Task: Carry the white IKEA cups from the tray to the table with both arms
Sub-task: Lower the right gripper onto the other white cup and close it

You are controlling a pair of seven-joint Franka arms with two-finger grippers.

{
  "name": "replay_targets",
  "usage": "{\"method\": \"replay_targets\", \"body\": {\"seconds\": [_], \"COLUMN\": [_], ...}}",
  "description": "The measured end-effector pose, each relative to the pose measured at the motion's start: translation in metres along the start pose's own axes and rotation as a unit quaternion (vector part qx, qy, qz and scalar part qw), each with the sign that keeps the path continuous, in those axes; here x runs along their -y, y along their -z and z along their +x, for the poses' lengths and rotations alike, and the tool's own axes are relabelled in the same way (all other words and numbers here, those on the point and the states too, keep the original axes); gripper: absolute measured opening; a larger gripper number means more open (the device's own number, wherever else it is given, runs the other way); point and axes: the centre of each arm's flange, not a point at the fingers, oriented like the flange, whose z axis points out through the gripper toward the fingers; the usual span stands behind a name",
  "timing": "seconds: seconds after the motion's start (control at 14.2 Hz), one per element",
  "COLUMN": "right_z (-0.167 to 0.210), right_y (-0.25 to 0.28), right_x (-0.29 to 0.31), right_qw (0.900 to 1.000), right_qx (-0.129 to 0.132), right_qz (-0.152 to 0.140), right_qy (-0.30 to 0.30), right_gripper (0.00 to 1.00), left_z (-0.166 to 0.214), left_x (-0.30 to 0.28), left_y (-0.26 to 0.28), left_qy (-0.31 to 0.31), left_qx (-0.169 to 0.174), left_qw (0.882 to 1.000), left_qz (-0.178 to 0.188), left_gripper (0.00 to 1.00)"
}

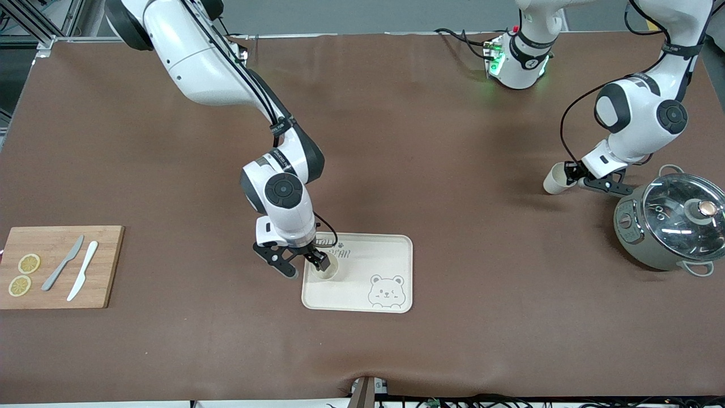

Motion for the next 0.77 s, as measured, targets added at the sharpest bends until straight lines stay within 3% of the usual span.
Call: {"method": "replay_targets", "body": {"seconds": [0.77], "right_z": [-0.006], "right_y": [-0.017], "right_x": [0.002], "right_qw": [1.0], "right_qx": [0.0], "right_qz": [0.008], "right_qy": [0.004], "right_gripper": [1.0], "left_z": [0.011], "left_x": [-0.001], "left_y": [-0.01], "left_qy": [-0.001], "left_qx": [-0.001], "left_qw": [1.0], "left_qz": [-0.002], "left_gripper": [0.04]}}
